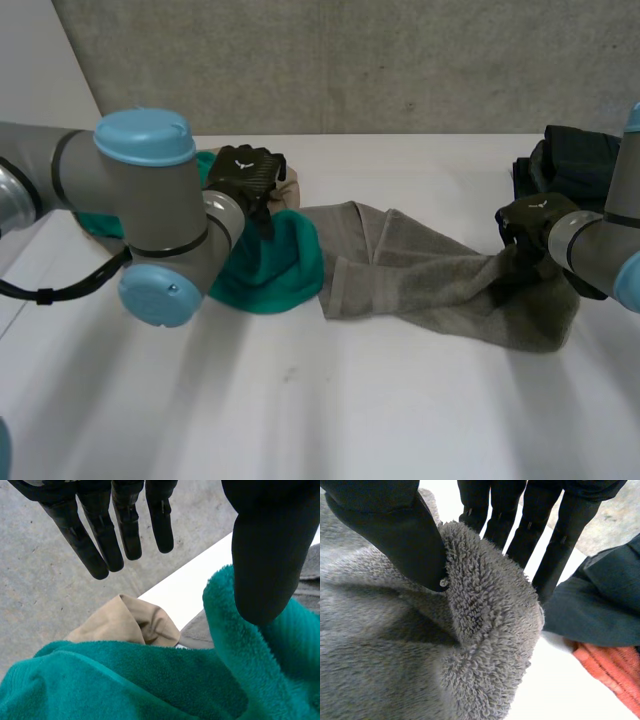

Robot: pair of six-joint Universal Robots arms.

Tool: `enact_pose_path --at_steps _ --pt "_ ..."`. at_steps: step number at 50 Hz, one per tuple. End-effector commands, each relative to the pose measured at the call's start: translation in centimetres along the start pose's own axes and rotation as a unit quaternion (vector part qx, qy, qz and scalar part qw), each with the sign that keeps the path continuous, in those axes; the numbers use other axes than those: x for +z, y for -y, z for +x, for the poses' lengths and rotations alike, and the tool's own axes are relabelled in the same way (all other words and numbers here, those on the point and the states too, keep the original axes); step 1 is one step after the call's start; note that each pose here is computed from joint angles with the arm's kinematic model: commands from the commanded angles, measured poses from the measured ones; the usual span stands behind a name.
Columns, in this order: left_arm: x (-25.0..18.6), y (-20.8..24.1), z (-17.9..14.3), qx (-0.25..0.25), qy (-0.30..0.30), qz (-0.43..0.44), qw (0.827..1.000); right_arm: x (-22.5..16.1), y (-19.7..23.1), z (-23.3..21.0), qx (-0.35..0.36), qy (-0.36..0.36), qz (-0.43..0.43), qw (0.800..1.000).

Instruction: Fold the laundry.

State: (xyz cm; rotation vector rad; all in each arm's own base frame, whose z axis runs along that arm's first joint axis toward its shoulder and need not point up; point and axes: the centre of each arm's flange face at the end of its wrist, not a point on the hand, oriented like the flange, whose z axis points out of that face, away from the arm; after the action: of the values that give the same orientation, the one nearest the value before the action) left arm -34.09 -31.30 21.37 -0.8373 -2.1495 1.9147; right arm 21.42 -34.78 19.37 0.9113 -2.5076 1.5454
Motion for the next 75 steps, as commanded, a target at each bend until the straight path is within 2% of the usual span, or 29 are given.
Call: enact_pose_path --at_steps 1,9,13,17,21,22,25,26,27,28,31,32,35,36,38,41,42,46,51,57,62,67,71,75 --pt "-1.9 1.3 -0.2 -0.005 -0.026 -0.025 0.999 -0.4 -0.1 -0.1 0.010 0.011 -0.010 1.000" --pt "-3.4 1.3 1.1 -0.004 -0.049 -0.051 0.997 -0.4 -0.4 0.1 0.010 0.012 -0.014 1.000" --pt "-2.8 -0.3 2.6 0.011 -0.057 -0.063 0.996 -0.4 -0.5 0.2 0.011 0.013 -0.016 1.000" --pt "-1.2 -2.7 4.1 0.056 -0.066 -0.074 0.994 -0.4 -0.8 0.2 0.012 0.013 -0.021 1.000" --pt "0.9 -4.1 3.6 0.124 -0.035 -0.074 0.989 -0.3 -1.1 0.3 0.014 0.014 -0.025 1.000" --pt "1.9 -4.3 2.6 0.147 -0.007 -0.069 0.987 -0.4 -1.2 0.4 0.015 0.013 -0.026 0.999" --pt "3.6 -4.4 0.0 0.170 0.059 -0.065 0.982 -0.4 -1.4 0.4 0.014 0.013 -0.028 0.999" --pt "4.4 -3.9 -2.3 0.174 0.112 -0.060 0.977 -0.3 -1.4 0.4 0.013 0.013 -0.029 0.999" --pt "4.7 -3.4 -3.7 0.172 0.140 -0.055 0.974 -0.4 -1.5 0.4 0.012 0.013 -0.030 0.999" --pt "5.4 -2.5 -7.1 0.158 0.203 -0.041 0.965 -0.4 -1.6 0.4 0.009 0.014 -0.031 0.999" --pt "6.0 -0.4 -13.6 0.129 0.306 0.006 0.943 -0.4 -1.6 0.3 0.003 0.016 -0.031 0.999" --pt "6.1 0.2 -16.8 0.125 0.346 0.030 0.930 -0.4 -1.5 0.3 0.000 0.016 -0.029 0.999" --pt "6.7 0.2 -21.4 0.139 0.394 0.054 0.907 -0.5 -1.4 0.1 -0.002 0.018 -0.026 0.999" --pt "6.8 -0.1 -21.8 0.148 0.395 0.051 0.905 -0.6 -1.3 0.0 -0.004 0.020 -0.025 0.999" --pt "7.2 -0.6 -21.8 0.158 0.389 0.044 0.906 -0.6 -1.2 -0.2 -0.006 0.023 -0.023 0.999" --pt "7.7 -1.6 -20.7 0.171 0.354 0.029 0.919 -0.7 -1.2 -0.5 -0.008 0.026 -0.023 0.999" --pt "7.8 -1.7 -19.2 0.174 0.317 0.030 0.932 -0.7 -1.2 -0.6 -0.008 0.027 -0.024 0.999" --pt "7.5 -0.5 -15.8 0.178 0.234 0.052 0.955 -0.8 -1.3 -0.8 -0.011 0.029 -0.024 0.999" --pt "6.9 2.2 -12.9 0.183 0.167 0.110 0.963 -0.8 -1.3 -1.1 -0.014 0.032 -0.025 0.999" --pt "7.8 2.1 -8.4 0.188 0.058 0.130 0.972 -0.8 -1.3 -1.0 -0.013 0.032 -0.026 0.999" --pt "9.1 0.1 -6.3 0.194 -0.006 0.102 0.976 -0.7 -1.5 -1.0 -0.012 0.032 -0.029 0.999" --pt "10.4 -1.5 -5.7 0.203 -0.028 0.101 0.974 -0.3 -1.8 -0.8 -0.014 0.029 -0.030 0.999" --pt "11.4 -2.4 -5.5 0.223 -0.025 0.129 0.966 -0.1 -2.1 -0.6 -0.017 0.026 -0.034 0.999" --pt "11.9 -3.8 -4.2 0.253 -0.055 0.144 0.955 0.1 -2.4 -0.6 -0.021 0.027 -0.038 0.999"
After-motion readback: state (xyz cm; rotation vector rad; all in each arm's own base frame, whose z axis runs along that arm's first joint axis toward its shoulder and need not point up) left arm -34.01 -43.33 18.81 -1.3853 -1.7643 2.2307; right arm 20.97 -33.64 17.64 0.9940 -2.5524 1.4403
